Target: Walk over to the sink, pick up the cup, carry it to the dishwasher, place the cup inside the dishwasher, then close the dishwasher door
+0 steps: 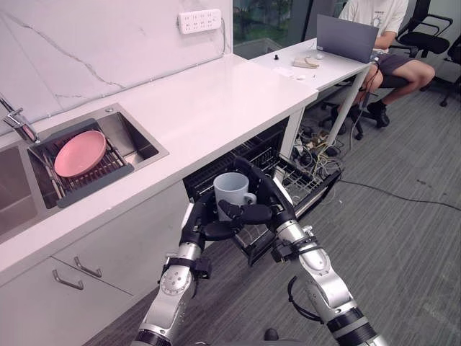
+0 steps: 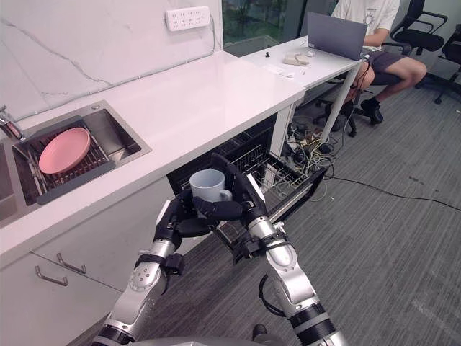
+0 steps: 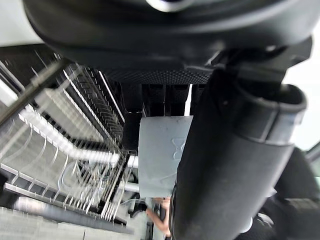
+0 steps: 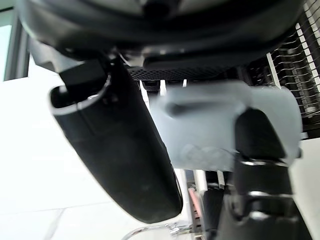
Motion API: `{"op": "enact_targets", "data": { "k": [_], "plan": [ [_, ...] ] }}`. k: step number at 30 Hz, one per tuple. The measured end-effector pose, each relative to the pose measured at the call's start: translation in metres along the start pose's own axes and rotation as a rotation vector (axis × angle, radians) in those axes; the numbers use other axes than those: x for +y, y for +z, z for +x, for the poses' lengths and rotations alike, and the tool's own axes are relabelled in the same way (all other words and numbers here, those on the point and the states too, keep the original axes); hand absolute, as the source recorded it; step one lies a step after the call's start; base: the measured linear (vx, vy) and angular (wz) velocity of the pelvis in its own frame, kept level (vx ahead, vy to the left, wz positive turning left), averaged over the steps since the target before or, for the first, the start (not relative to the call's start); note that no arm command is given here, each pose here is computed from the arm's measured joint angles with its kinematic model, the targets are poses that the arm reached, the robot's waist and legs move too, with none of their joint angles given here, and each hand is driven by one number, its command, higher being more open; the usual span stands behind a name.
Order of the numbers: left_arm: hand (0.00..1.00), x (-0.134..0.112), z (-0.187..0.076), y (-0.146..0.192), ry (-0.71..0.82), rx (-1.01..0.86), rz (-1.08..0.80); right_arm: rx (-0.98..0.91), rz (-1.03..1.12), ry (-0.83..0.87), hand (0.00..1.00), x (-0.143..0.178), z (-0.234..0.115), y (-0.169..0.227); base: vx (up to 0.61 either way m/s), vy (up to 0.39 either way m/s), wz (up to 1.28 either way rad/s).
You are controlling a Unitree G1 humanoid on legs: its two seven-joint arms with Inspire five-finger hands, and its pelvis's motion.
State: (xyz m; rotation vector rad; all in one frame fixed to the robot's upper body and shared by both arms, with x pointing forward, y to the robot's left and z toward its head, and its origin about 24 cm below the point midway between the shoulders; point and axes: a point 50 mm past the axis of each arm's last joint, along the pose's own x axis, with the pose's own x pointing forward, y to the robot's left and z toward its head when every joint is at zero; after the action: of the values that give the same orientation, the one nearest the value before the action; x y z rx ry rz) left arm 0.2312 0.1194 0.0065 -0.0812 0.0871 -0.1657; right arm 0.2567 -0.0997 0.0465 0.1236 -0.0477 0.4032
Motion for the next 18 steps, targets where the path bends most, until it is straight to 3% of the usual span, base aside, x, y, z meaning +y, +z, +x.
{"op": "enact_targets", "data": {
  "k": [2,3,17,18],
  "plan": [
    [0.3,-0.001,0.001,0.001,-0.027,-0.001,0.007,0.016,-0.01,-0.004,0.9,-0.003,0.003,-0.002,-0.04,-0.015,0.01],
    [0.3,-0.002,0.002,0.002,-0.038,-0.003,0.014,0.022,-0.014,-0.006,0.3,-0.004,0.004,-0.003,-0.06,-0.018,0.04],
    [0.3,-0.004,0.005,0.017,-0.076,-0.06,0.039,0.004,0.046,-0.03,0.3,-0.011,0.017,0.001,-0.03,-0.014,0.1],
    [0.9,-0.004,0.005,0.018,-0.074,-0.062,0.039,0.001,0.048,-0.031,0.3,-0.011,0.017,0.001,-0.01,-0.009,0.06]
  ]
}}
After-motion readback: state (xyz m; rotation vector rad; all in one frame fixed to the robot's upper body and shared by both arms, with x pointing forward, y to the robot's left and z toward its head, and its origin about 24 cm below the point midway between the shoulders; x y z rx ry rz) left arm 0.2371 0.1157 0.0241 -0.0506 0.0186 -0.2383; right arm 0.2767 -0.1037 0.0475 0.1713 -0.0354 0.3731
